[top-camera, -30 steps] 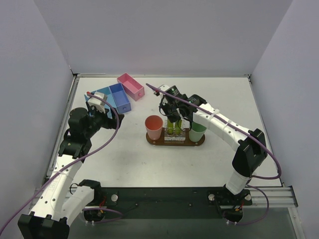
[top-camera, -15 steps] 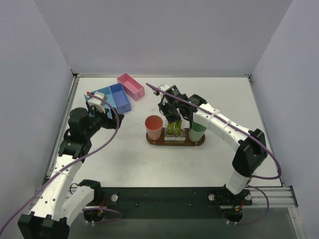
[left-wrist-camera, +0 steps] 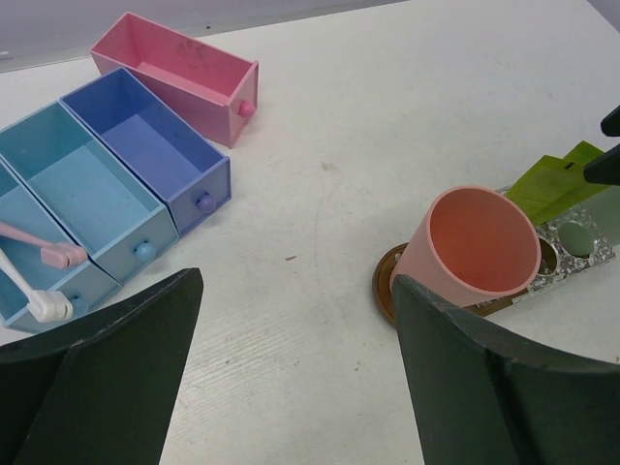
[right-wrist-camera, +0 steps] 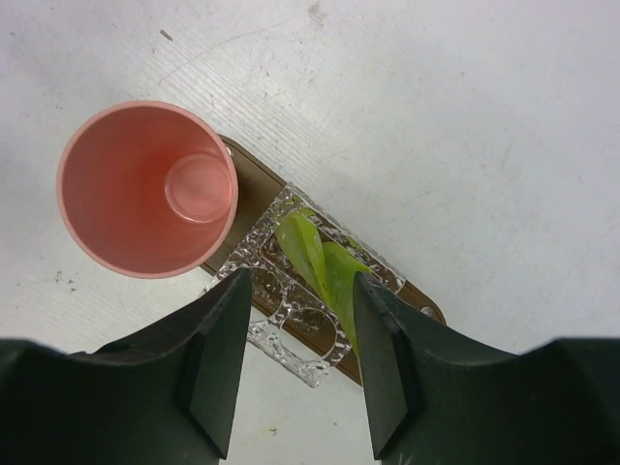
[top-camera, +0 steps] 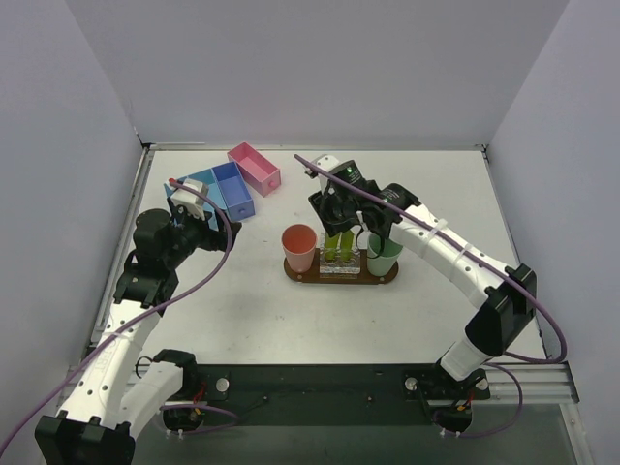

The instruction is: Prepare toiletry sets of a toothbrush and toothpaste on the tray

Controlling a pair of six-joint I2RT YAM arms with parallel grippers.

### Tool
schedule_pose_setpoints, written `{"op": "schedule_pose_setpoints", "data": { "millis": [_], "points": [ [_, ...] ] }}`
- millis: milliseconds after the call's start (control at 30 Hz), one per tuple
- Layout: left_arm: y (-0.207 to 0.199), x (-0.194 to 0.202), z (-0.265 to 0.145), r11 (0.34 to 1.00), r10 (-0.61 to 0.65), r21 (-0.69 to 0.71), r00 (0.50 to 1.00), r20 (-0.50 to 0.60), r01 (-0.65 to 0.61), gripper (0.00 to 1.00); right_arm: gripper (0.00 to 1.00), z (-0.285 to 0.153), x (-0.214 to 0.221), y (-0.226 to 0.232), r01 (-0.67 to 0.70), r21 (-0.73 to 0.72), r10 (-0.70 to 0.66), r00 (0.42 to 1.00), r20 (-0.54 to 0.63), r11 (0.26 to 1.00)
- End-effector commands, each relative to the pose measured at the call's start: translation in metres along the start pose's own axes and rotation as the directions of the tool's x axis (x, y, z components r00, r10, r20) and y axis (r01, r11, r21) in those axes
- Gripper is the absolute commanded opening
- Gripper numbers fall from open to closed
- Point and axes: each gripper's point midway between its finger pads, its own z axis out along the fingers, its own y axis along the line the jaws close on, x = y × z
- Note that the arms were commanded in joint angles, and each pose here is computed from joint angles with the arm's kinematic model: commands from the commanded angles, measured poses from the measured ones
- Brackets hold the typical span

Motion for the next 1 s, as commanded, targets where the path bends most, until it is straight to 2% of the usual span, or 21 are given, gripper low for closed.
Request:
{"op": "schedule_pose_setpoints", "data": {
  "millis": [0, 133, 233, 333, 367, 500, 600, 800, 967],
  "points": [
    [0.005, -0.004, 0.001, 1.000, 0.000, -0.021, 1.000, 0.012, 0.000, 0.90, 0.43, -0.025, -0.018, -0.003, -0.005, 0.003, 0.005, 0.996, 0.089, 1.000],
    [0.016, 0.001, 0.004, 0.996, -0.027, -0.080, 1.000, -0.012, 0.026, 0.89, 0.47, -0.041, -0.026, -0.006, -0.012, 0.008, 0.011, 0.990, 0.138, 1.000],
    [0.042, 0.013, 0.007, 0.977, -0.083, -0.202, 0.995, -0.048, 0.072, 0.90, 0.47, -0.052, -0.030, -0.011, -0.021, 0.023, 0.017, 0.984, 0.176, 0.999],
    [0.072, 0.023, 0.006, 0.927, -0.177, -0.345, 0.982, -0.059, 0.146, 0.90, 0.47, -0.062, -0.030, -0.017, -0.036, 0.038, 0.027, 0.977, 0.211, 0.999],
    [0.096, 0.024, 0.000, 0.878, -0.207, -0.448, 0.978, -0.033, 0.171, 0.90, 0.47, -0.064, -0.029, -0.019, -0.040, 0.040, 0.031, 0.976, 0.216, 0.998],
    [0.136, 0.038, -0.008, 0.768, -0.322, -0.580, 0.947, 0.014, 0.270, 0.90, 0.47, -0.068, -0.021, -0.030, -0.078, 0.037, 0.067, 0.967, 0.244, 0.996],
    [0.154, 0.046, -0.007, 0.715, -0.374, -0.629, 0.927, 0.024, 0.305, 0.86, 0.47, -0.074, -0.018, -0.038, -0.140, 0.008, 0.133, 0.952, 0.277, 0.990],
    [0.185, 0.063, 0.010, 0.674, -0.424, -0.679, 0.905, -0.033, 0.291, 0.67, 0.48, -0.087, -0.021, -0.039, -0.184, -0.043, 0.187, 0.919, 0.347, 0.982],
    [0.205, 0.076, 0.029, 0.649, -0.463, -0.705, 0.884, -0.066, 0.287, 0.66, 0.48, -0.087, -0.020, -0.037, -0.191, -0.064, 0.201, 0.913, 0.354, 0.979]
  ]
}}
